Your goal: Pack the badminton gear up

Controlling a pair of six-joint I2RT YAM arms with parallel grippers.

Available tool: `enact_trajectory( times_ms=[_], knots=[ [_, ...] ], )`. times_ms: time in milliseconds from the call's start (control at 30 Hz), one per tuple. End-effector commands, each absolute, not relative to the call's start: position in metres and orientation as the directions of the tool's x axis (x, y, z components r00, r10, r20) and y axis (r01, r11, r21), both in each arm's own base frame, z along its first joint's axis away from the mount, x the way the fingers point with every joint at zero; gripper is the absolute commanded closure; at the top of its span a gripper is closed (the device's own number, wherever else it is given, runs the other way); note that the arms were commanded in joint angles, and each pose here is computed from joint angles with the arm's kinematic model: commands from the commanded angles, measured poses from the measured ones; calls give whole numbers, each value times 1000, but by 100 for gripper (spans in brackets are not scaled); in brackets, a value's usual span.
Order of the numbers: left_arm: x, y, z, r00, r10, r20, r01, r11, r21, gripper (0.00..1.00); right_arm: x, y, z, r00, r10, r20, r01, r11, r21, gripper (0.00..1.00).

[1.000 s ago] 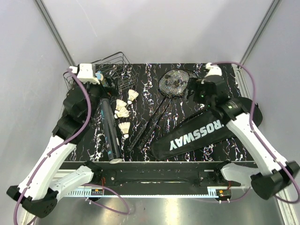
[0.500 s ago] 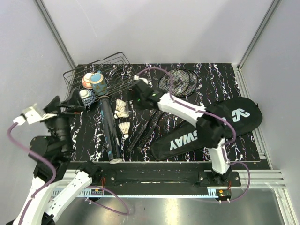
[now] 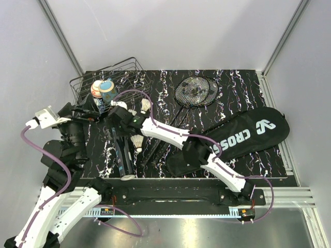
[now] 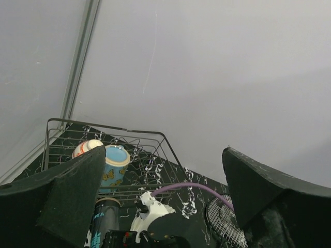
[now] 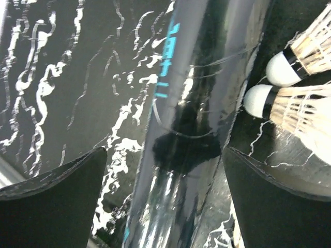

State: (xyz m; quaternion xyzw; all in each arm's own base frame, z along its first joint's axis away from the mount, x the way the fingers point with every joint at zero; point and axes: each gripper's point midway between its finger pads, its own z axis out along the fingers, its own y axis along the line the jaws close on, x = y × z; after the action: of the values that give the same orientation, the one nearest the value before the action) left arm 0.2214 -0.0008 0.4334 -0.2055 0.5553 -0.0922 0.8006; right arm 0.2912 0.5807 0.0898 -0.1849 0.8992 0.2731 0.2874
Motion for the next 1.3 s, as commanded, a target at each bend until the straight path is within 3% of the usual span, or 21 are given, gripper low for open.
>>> enact_trajectory(
  times_ms=[0, 267, 467, 567, 700, 867, 900, 967, 1033, 1067, 1100, 1167, 1200, 1233, 1267],
  knots=[
    [221, -5, 447, 385, -402, -831, -42, 892, -451, 1, 305, 575, 82, -744, -174, -645, -465, 828, 313, 0],
    [221, -8, 449, 386, -411, -826, -18, 892, -452, 1, 311, 569, 55, -715, -208, -668, -456, 863, 219, 0],
    [224, -9, 444, 369, -410, -834, -19, 894, -448, 2, 308, 574, 57, -686, -231, -690, -482, 855, 192, 14],
    [227, -9, 443, 365, -406, -838, -23, 896, -444, 2, 302, 587, 83, -663, -230, -712, -536, 810, 238, 20],
    [227, -9, 443, 361, -399, -843, -27, 899, -437, 3, 291, 603, 162, -633, -152, -759, -598, 719, 354, 24],
    [218, 4, 447, 395, -395, -829, -60, 890, -453, 3, 278, 589, 231, -606, -95, -790, -630, 664, 403, 28],
    [213, 7, 448, 410, -400, -820, -60, 885, -462, 3, 274, 581, 266, -586, -55, -808, -642, 639, 423, 28],
    [208, 14, 448, 432, -404, -806, -73, 876, -478, 3, 267, 569, 267, -586, -75, -807, -649, 640, 412, 28],
    [201, 19, 450, 459, -413, -787, -68, 866, -495, 3, 262, 547, 308, -540, -29, -841, -666, 625, 406, 28],
    [198, 22, 451, 468, -415, -780, -71, 862, -501, 3, 260, 536, 289, -544, -67, -837, -662, 647, 378, 28],
    [194, 24, 452, 480, -419, -771, -68, 858, -509, 3, 259, 517, 325, -502, -6, -865, -662, 646, 380, 29],
    [192, 25, 451, 487, -422, -764, -65, 855, -514, 3, 262, 490, 309, -469, -20, -883, -640, 697, 324, 31],
    [191, 26, 452, 490, -424, -762, -63, 854, -516, 3, 258, 466, 339, -427, 33, -904, -642, 692, 329, 32],
    [192, 25, 452, 488, -426, -761, -57, 855, -515, 3, 260, 447, 309, -419, -23, -908, -629, 728, 272, 35],
    [193, 23, 452, 484, -428, -763, -53, 856, -514, 3, 267, 433, 318, -375, 21, -927, -610, 747, 264, 36]
  ],
)
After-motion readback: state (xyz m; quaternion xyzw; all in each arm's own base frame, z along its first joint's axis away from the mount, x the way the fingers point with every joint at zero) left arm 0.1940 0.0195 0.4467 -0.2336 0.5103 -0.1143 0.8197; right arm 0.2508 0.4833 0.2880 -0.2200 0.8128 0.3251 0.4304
